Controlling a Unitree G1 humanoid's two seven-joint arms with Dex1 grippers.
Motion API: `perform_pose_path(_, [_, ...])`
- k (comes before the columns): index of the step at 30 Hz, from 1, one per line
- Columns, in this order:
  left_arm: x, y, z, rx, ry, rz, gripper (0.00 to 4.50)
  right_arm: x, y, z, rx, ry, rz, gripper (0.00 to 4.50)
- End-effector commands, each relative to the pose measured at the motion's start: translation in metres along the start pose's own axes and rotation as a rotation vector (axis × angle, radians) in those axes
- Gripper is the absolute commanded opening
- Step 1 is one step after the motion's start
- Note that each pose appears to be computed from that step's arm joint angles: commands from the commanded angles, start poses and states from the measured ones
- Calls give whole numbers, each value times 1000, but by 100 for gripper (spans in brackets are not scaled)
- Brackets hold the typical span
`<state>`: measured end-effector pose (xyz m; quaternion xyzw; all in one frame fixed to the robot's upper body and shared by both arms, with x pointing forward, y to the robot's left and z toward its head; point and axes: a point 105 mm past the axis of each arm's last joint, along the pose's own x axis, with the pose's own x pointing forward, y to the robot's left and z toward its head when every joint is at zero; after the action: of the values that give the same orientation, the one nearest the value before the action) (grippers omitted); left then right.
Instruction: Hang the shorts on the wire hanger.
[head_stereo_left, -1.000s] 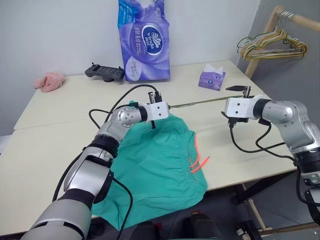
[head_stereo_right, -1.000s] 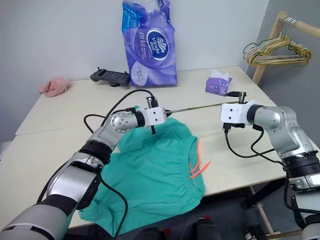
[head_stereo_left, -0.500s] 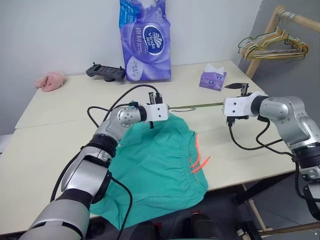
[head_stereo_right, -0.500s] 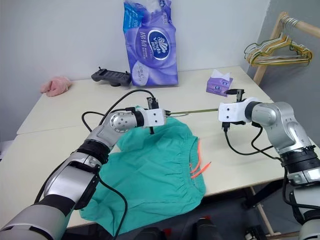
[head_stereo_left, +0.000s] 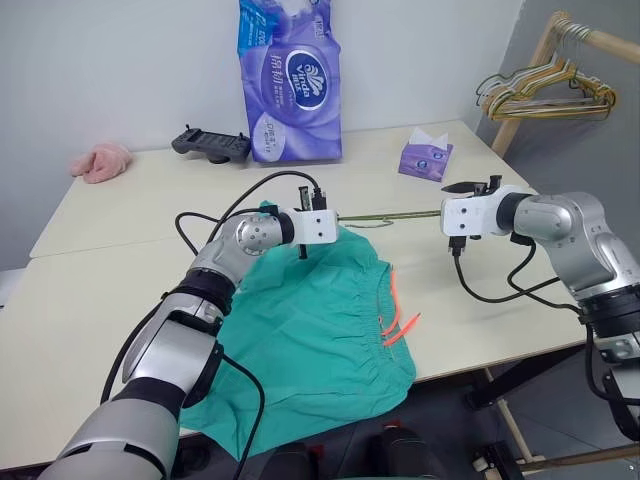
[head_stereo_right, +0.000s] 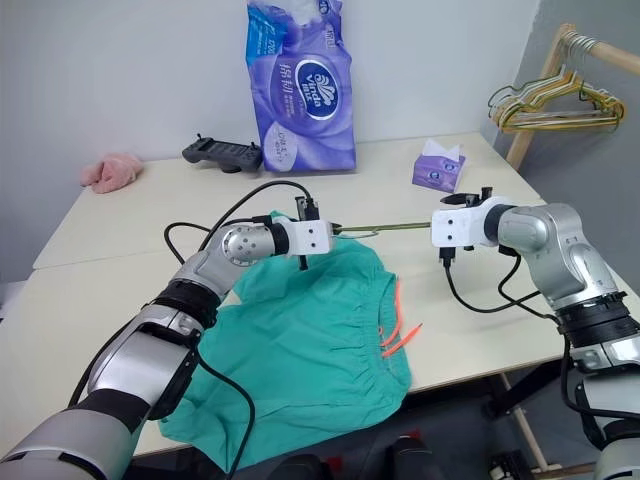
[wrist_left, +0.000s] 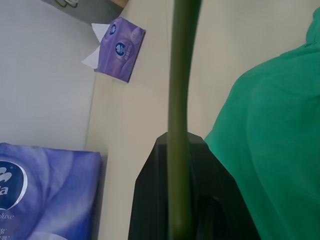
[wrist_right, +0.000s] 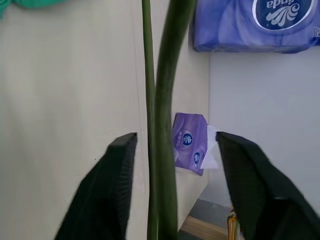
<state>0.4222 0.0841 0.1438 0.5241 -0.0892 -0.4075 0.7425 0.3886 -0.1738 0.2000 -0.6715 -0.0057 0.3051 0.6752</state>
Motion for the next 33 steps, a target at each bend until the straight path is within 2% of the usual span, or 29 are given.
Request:
perform_pose_path(1, [-5, 15, 8, 30, -29, 50, 0, -10, -12, -3, -20, 6, -47, 113])
perform_pose_path(4, [-4, 16, 8, 30, -29, 52, 0, -12, -12, -7, -27, 20, -44, 9])
perform_pose_path(15, [-2, 20, 13, 14, -50, 77, 0, -13, -12, 1, -35, 7, -62, 4])
perform_pose_path(18, [-3, 22, 16, -12, -69, 88, 66, -13, -15, 2, -36, 3, -77, 0])
perform_pose_path(30, [-17, 27, 14, -47, -102, 63, 441, -15, -7, -5, 26, 15, -53, 0])
perform_pose_path(33, [-28, 22, 18, -51, -138, -4, 447, -19, 0, -15, 76, 40, -38, 0])
